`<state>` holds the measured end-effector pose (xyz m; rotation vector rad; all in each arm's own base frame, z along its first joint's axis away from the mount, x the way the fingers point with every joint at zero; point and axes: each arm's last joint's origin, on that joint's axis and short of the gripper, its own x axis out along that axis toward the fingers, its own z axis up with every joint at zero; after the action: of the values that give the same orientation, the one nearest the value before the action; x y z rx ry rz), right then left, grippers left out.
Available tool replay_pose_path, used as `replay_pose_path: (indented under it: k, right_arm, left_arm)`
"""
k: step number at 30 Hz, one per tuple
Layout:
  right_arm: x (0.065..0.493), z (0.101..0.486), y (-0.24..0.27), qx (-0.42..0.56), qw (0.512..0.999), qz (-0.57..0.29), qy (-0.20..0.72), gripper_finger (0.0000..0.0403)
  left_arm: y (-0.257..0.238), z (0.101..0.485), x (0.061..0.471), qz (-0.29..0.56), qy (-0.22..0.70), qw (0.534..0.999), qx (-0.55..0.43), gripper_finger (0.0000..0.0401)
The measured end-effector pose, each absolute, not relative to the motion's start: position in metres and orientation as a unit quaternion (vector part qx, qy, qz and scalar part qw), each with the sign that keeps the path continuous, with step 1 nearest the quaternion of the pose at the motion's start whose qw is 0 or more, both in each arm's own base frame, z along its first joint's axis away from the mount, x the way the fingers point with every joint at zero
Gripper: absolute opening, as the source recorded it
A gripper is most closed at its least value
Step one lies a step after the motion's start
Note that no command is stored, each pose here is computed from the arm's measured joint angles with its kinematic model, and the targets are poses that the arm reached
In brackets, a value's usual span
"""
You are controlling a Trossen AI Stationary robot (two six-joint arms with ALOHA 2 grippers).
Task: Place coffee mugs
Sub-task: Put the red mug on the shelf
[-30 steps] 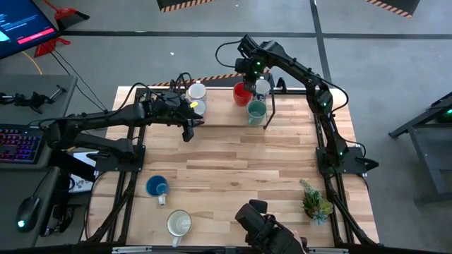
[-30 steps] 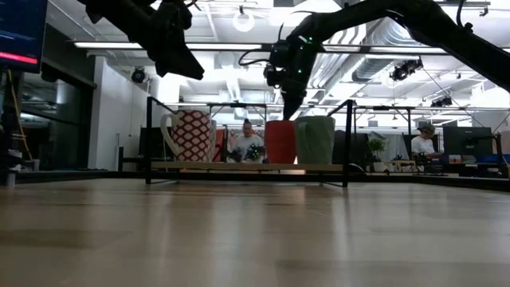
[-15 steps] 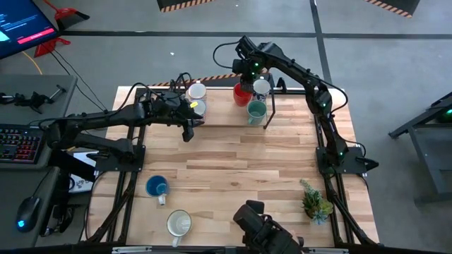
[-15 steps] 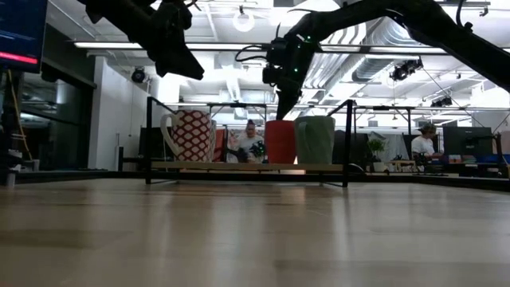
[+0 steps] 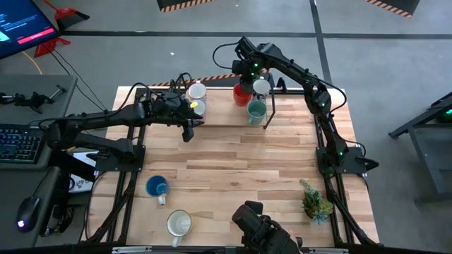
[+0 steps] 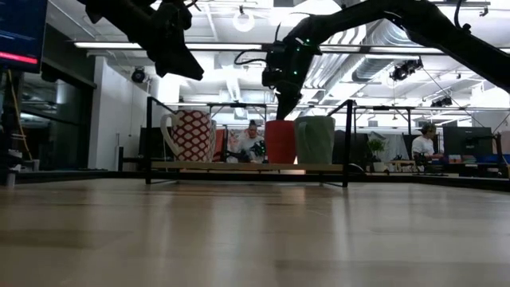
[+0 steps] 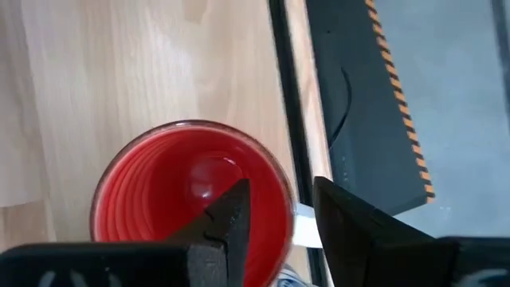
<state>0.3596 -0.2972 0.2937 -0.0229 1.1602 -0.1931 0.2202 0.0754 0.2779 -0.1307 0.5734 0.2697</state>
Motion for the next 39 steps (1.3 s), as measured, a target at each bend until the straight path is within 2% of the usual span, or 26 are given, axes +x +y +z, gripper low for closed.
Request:
replay_pose_path:
  k: [18,39]
  right_arm:
    - [0.367,0.269,-0.303,-0.002,0.818,-0.082,0.570,0.0116]
    - [0.368,0.269,-0.304,-0.013,0.821,-0.077,0.566,0.0029]
  left_arm:
    - [0.075,0.278,0.220,0.131,0.283,0.948,-0.059,0.0099]
    - [0.075,0.278,0.220,0.130,0.283,0.949,-0.056,0.0099]
